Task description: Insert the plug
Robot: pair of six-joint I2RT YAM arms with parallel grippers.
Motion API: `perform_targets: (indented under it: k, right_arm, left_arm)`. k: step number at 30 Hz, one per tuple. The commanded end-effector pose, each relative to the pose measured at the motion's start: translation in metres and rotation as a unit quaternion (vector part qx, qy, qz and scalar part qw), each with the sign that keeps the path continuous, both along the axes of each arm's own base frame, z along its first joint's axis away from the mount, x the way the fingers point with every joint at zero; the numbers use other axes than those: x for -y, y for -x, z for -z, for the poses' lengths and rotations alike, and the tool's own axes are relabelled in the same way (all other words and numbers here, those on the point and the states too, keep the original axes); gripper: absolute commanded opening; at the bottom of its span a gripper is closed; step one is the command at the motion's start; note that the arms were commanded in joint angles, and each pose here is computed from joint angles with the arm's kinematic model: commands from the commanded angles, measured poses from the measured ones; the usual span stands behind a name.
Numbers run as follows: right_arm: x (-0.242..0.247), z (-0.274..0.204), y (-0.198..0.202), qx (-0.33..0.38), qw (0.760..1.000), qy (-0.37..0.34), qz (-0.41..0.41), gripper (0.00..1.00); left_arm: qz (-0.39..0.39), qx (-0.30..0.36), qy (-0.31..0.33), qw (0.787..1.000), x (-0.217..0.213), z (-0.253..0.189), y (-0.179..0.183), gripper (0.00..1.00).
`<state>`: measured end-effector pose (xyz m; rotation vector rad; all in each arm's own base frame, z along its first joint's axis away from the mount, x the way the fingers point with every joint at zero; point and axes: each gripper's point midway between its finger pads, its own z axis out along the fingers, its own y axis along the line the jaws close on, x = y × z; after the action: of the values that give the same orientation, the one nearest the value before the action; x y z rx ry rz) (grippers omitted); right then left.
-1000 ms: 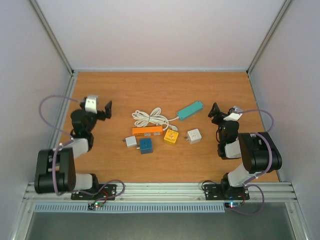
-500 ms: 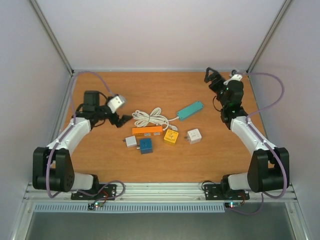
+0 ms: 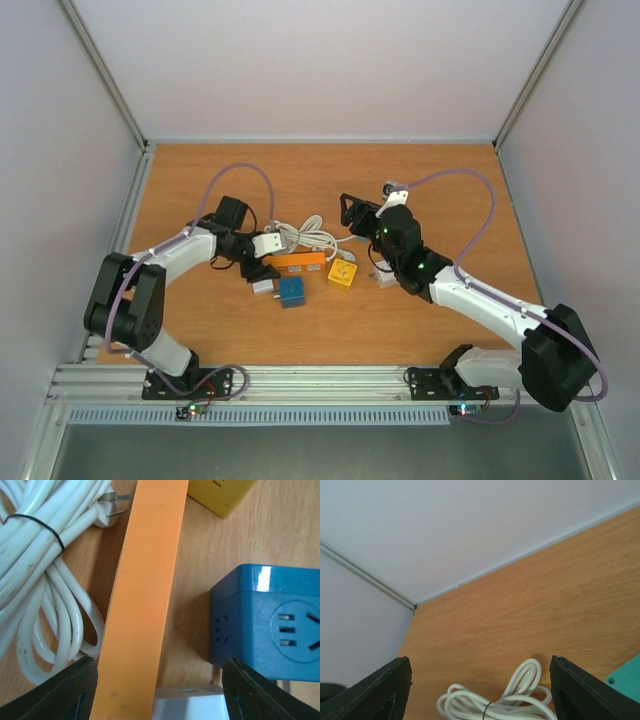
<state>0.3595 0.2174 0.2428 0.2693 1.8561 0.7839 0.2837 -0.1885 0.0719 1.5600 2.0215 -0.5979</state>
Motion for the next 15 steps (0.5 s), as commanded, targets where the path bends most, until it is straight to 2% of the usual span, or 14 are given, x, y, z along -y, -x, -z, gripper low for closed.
perform_targets:
  k: [1, 5, 8, 15]
  right_arm:
    - [0.001, -0.010, 0.018, 0.035, 0.999, 0.021, 0.025, 0.76]
    - [-0.010, -0.013, 0.032, 0.042, 0.999, 0.013, 0.002, 0.71]
    - [-0.017, -0.013, 0.042, 0.045, 0.999, 0.009, -0.012, 0.70]
    - [-0.016, -0.013, 0.058, 0.056, 0.998, -0.018, -0.028, 0.70]
  left_arm:
    - [0.016, 0.014, -0.034, 0.999, 0.003, 0.007, -0.009, 0.66]
    - [0.011, 0.020, -0.045, 0.999, 0.004, 0.012, -0.017, 0.58]
    - [0.009, 0.019, -0.045, 0.999, 0.006, 0.014, -0.020, 0.57]
    - [0.017, 0.025, -0.053, 0.998, 0.008, 0.021, -0.024, 0.64]
